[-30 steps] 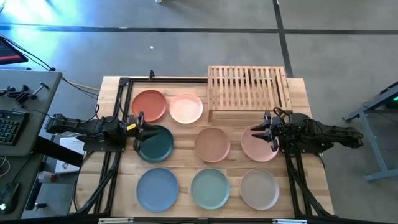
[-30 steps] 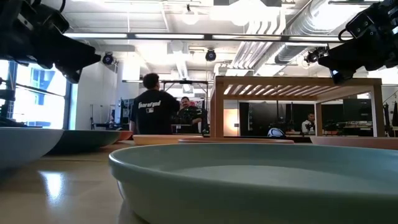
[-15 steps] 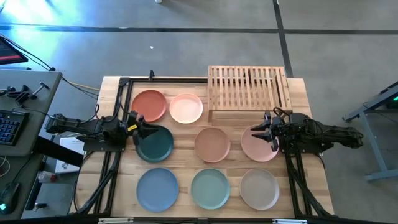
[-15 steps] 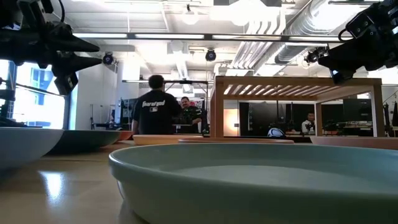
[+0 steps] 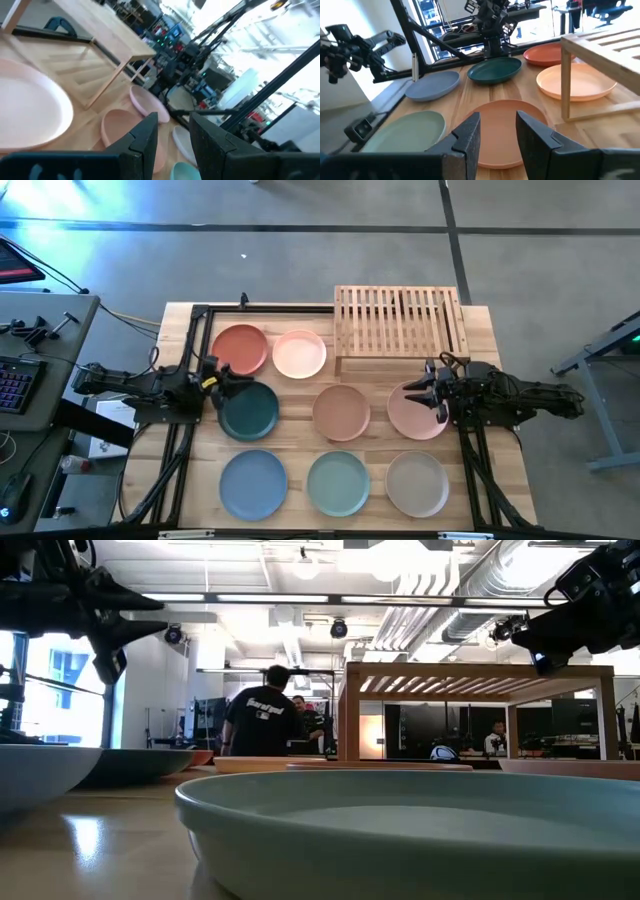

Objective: Place and stack plates onto a shelf
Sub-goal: Put the light pink plate on the shelf

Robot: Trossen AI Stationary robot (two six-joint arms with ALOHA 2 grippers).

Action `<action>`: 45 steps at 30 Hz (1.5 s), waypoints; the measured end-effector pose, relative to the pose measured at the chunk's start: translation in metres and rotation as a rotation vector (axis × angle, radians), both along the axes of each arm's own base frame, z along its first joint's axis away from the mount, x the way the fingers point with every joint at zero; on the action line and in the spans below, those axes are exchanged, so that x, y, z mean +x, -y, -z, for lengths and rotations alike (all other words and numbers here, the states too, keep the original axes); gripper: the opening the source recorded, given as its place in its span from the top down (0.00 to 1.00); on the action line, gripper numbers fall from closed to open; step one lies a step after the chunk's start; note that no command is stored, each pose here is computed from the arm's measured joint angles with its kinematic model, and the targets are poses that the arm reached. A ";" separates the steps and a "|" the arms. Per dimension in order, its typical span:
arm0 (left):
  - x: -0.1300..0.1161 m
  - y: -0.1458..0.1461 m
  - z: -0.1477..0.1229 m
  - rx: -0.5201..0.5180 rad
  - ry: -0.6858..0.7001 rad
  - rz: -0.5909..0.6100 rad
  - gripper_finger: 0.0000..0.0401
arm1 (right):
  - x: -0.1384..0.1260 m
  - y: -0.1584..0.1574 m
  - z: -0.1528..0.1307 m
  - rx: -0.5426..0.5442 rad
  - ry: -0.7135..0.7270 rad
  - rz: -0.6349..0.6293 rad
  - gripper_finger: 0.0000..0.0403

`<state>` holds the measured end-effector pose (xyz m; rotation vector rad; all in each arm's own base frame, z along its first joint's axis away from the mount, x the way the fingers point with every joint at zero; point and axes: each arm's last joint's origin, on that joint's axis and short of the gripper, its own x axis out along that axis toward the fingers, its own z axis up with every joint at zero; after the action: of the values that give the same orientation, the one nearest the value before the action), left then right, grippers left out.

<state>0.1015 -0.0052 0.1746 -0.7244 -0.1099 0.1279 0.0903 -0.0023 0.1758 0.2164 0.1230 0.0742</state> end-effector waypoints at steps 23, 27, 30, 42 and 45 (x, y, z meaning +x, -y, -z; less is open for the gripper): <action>-0.002 -0.004 -0.012 0.012 0.119 -0.132 0.75 | 0.000 0.004 -0.019 0.163 0.195 0.133 0.73; -0.003 -0.006 -0.013 0.001 0.126 -0.195 0.75 | 0.000 0.005 -0.024 0.202 0.246 0.162 0.73; -0.004 -0.007 -0.014 -0.011 0.138 -0.255 0.75 | -0.001 0.005 -0.029 0.202 0.294 0.157 0.73; -0.013 -0.009 -0.040 0.040 0.337 -0.309 0.75 | -0.012 0.004 -0.058 0.197 0.621 0.108 0.73; -0.015 -0.009 -0.052 0.050 0.350 -0.309 0.75 | -0.016 0.002 -0.066 0.183 0.710 0.049 0.73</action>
<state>0.0861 0.0041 0.2269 -0.6705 -0.5585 0.2921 0.0739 -0.0040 0.2419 0.3638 -0.5978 0.1099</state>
